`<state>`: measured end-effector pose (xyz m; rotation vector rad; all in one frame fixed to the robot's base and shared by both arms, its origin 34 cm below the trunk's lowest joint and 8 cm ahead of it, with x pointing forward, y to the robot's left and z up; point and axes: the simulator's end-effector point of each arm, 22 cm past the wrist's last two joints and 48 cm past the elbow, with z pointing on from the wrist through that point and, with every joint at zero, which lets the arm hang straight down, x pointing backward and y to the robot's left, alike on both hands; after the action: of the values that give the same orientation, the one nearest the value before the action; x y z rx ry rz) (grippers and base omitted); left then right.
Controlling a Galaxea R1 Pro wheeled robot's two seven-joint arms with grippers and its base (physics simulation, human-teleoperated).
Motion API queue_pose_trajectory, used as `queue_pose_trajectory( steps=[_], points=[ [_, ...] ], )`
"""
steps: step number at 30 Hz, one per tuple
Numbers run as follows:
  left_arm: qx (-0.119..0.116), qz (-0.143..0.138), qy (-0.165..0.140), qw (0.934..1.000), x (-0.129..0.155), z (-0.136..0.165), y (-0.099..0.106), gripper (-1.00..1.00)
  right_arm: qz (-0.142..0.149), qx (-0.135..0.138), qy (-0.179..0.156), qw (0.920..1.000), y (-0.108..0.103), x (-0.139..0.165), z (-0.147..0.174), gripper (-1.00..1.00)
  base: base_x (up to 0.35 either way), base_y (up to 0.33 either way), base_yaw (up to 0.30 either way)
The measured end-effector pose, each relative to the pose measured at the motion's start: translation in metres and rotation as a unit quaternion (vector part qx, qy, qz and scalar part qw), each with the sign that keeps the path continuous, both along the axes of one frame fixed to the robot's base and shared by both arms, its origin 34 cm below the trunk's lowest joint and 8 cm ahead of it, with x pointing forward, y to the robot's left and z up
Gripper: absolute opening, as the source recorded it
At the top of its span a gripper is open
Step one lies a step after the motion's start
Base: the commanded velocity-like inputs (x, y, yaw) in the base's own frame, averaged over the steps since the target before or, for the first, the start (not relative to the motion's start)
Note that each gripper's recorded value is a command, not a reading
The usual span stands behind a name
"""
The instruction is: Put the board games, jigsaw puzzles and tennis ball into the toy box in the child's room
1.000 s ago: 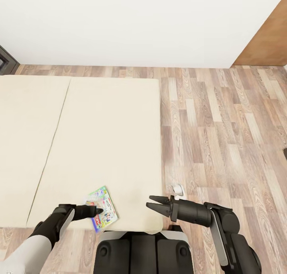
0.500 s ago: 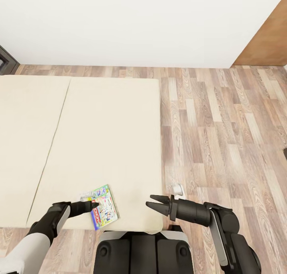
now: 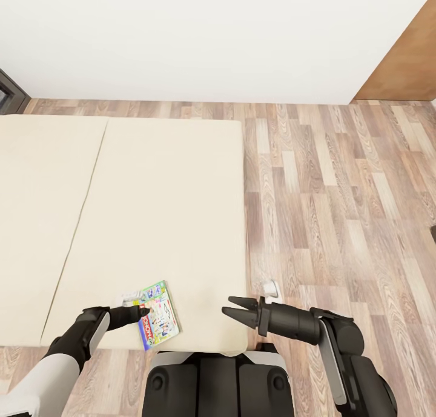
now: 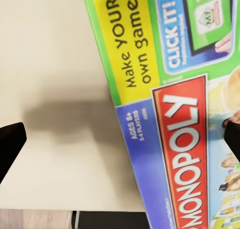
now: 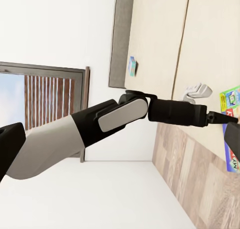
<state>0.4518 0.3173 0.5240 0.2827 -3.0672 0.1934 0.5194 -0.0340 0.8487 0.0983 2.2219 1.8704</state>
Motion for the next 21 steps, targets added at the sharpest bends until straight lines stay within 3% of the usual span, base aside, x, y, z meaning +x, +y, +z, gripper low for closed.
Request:
queue_pose_trajectory(
  steps=[15,16,17,21],
  points=[
    [-0.003,-0.013,-0.009,0.9999,0.003,-0.001,-0.001,1.0,-0.01,-0.001,0.001,1.0,-0.007,0.004,-0.001,1.0,0.0,0.0,0.0],
    [-0.017,-0.01,-0.025,0.9995,0.011,-0.002,-0.019,1.0,-0.012,-0.002,0.002,0.9999,-0.008,0.005,-0.002,1.0,0.0,0.0,0.0],
    [-0.041,-0.005,-0.026,0.9988,0.011,-0.003,-0.052,1.0,-0.013,-0.003,0.002,0.9999,-0.009,0.005,-0.003,1.0,0.0,0.0,0.0],
    [-0.043,-0.005,-0.027,0.9987,0.012,-0.003,-0.053,1.0,-0.015,-0.004,0.002,0.9999,-0.011,0.006,-0.003,1.0,0.0,0.0,0.0]
  ],
)
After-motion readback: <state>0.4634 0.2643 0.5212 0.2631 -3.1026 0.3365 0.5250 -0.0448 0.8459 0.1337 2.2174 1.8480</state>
